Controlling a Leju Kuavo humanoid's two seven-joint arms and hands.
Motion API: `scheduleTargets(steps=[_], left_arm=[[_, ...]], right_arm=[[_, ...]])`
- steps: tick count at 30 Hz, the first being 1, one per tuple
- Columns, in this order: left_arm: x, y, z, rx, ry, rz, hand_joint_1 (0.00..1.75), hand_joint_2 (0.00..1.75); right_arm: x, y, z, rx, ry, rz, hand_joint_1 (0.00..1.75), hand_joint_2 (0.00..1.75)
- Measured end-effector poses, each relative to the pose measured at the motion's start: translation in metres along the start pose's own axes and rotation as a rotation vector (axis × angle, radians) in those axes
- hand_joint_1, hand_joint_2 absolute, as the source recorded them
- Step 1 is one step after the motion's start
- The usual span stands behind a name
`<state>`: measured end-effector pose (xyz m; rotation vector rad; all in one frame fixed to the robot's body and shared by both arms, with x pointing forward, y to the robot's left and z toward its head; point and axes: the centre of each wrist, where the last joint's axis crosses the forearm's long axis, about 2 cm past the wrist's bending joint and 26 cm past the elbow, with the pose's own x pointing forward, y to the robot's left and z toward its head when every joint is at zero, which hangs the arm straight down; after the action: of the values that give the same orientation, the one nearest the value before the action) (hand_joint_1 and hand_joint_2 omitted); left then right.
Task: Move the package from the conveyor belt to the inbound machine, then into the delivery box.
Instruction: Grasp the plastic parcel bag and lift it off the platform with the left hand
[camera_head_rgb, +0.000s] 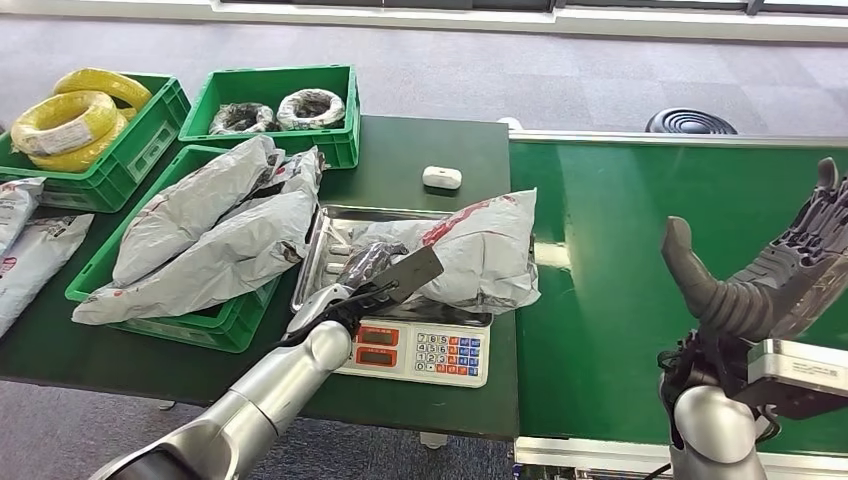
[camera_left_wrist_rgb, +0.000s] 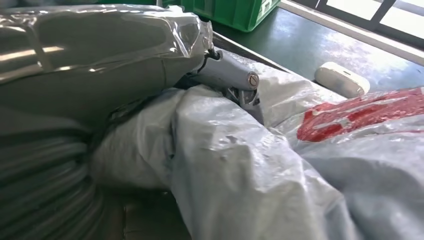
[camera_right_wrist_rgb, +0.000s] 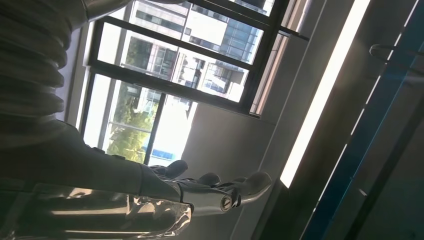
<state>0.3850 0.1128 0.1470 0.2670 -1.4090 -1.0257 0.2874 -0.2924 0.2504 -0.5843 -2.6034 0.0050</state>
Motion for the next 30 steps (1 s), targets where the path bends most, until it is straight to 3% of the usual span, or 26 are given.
scheduleTargets(steps=[6, 12, 20, 26, 28, 30], left_arm=[[-0.003, 0.012, 0.006, -0.001, -0.058, 0.242, 1.73, 1.75], [0.012, 0.058, 0.03, 0.137, -0.188, 0.403, 1.75, 1.75], [0.045, 0.138, 0.08, 0.715, -0.497, 0.245, 1.75, 1.75], [0.068, 0.189, 0.129, 1.316, -0.742, -0.11, 1.75, 1.75], [0.07, 0.202, 0.139, 1.416, -0.736, -0.201, 1.75, 1.75], [0.065, 0.215, 0.143, 1.425, -0.624, -0.252, 1.75, 1.75]], right_arm=[[0.002, 0.002, 0.003, 0.014, 0.006, -0.007, 0.0, 1.75], [0.001, -0.002, 0.01, 0.006, 0.023, -0.005, 0.0, 1.75], [0.004, -0.015, 0.028, -0.015, 0.029, 0.028, 0.0, 1.75], [0.009, -0.022, 0.042, -0.022, 0.048, 0.031, 0.0, 1.75], [0.011, -0.023, 0.046, -0.025, 0.056, 0.033, 0.0, 1.75], [0.011, -0.025, 0.048, -0.027, 0.064, 0.036, 0.0, 1.75]])
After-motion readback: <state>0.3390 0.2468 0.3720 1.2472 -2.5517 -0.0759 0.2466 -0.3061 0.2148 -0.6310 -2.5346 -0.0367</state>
